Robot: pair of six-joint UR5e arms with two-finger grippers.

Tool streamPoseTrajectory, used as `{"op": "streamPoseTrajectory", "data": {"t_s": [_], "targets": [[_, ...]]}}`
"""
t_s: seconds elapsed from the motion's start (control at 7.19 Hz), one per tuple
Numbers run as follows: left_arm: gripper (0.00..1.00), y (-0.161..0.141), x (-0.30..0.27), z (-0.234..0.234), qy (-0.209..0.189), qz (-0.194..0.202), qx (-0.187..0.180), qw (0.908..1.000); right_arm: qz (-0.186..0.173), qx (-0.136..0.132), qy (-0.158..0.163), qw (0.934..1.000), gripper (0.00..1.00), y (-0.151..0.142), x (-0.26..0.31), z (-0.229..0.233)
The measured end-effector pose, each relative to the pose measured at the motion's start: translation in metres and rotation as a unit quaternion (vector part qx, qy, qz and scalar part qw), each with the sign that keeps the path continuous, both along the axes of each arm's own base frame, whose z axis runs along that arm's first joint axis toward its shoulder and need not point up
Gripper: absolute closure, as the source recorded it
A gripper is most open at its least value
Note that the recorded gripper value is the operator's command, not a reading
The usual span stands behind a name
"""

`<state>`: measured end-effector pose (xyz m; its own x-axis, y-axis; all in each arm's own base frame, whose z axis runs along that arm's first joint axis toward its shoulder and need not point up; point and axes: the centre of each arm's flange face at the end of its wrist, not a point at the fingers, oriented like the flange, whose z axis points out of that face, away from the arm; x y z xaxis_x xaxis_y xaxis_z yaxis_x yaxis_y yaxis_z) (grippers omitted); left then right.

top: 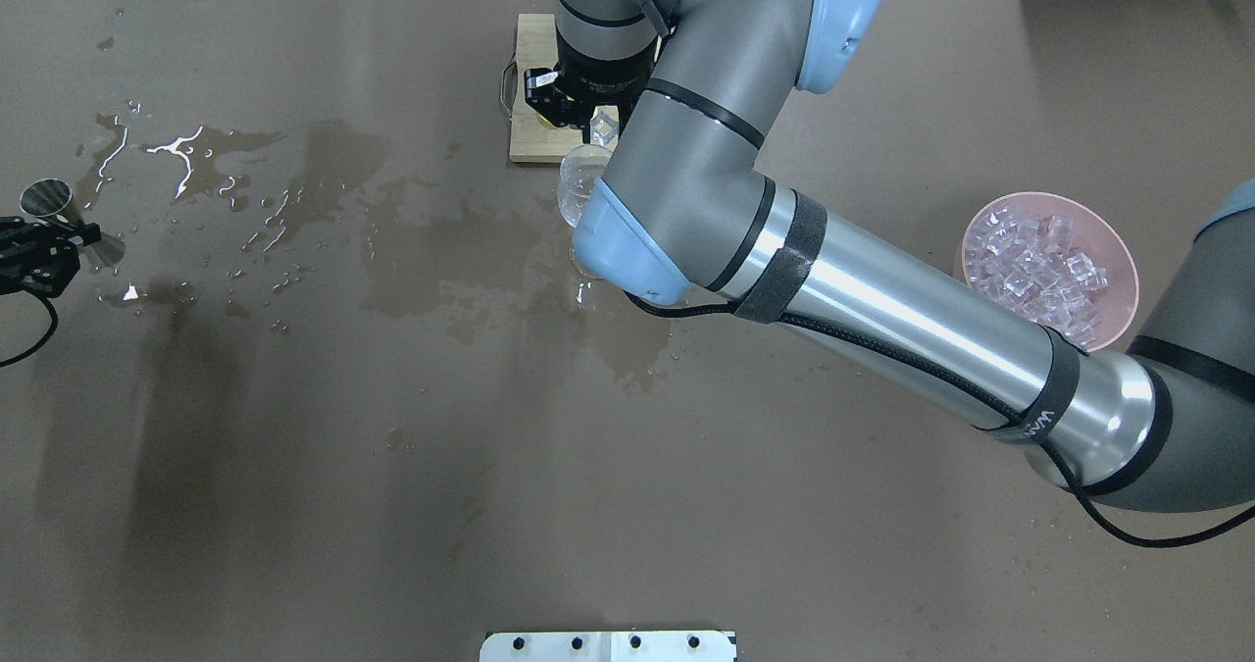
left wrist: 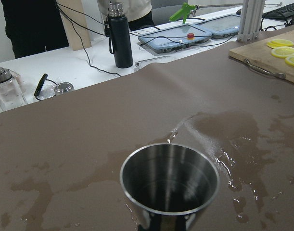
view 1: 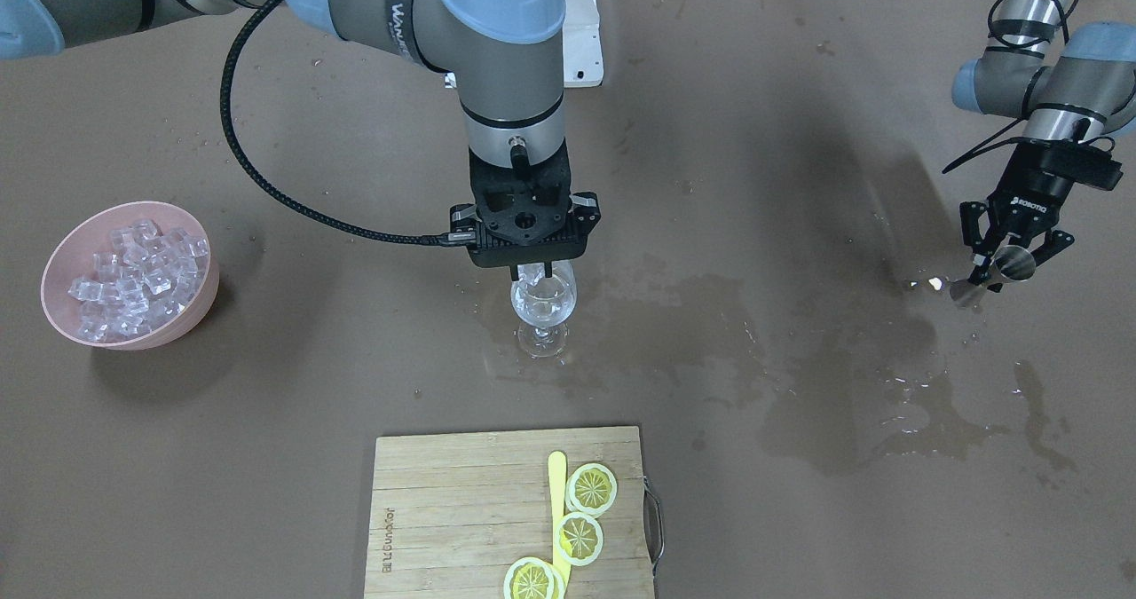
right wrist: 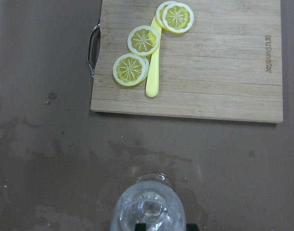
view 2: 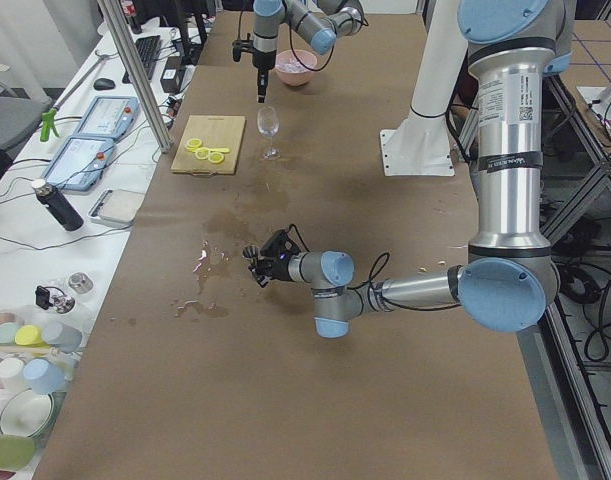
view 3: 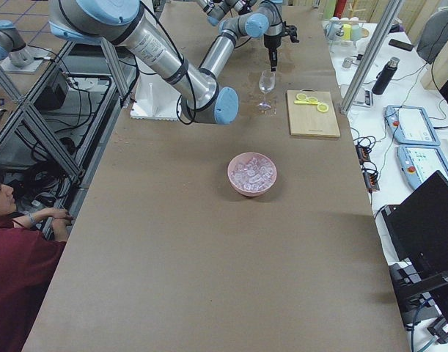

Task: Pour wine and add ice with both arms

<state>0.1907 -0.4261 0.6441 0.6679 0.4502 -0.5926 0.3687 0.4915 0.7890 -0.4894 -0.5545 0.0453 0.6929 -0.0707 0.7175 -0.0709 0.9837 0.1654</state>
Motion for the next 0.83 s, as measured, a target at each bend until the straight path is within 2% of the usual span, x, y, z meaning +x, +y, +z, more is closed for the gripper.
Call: {"op": "streamPoseTrajectory", "data": {"t_s": [0.28,0.56,0.7,0.83], "targets": [[1.0,0.0,0.003,0.015,0.005,-0.001,-0.022,0.9997,-0.002,0.002,0.004,1.0,0.77,0.004,-0.006,0.002],[1.0,0.0,0.004,0.021,0.006,-0.001,-0.029,0.9996,-0.004,0.008,0.008,0.9999,0.76,0.01,-0.014,0.001],[1.0,0.0,0.004,0.022,0.005,-0.001,-0.03,0.9995,-0.005,0.009,0.01,0.9999,0.61,0.012,-0.017,0.002],[1.0,0.0,0.005,0.025,0.001,0.0,-0.031,0.9995,-0.005,0.01,0.011,0.9999,0.29,0.013,-0.019,0.002]]}}
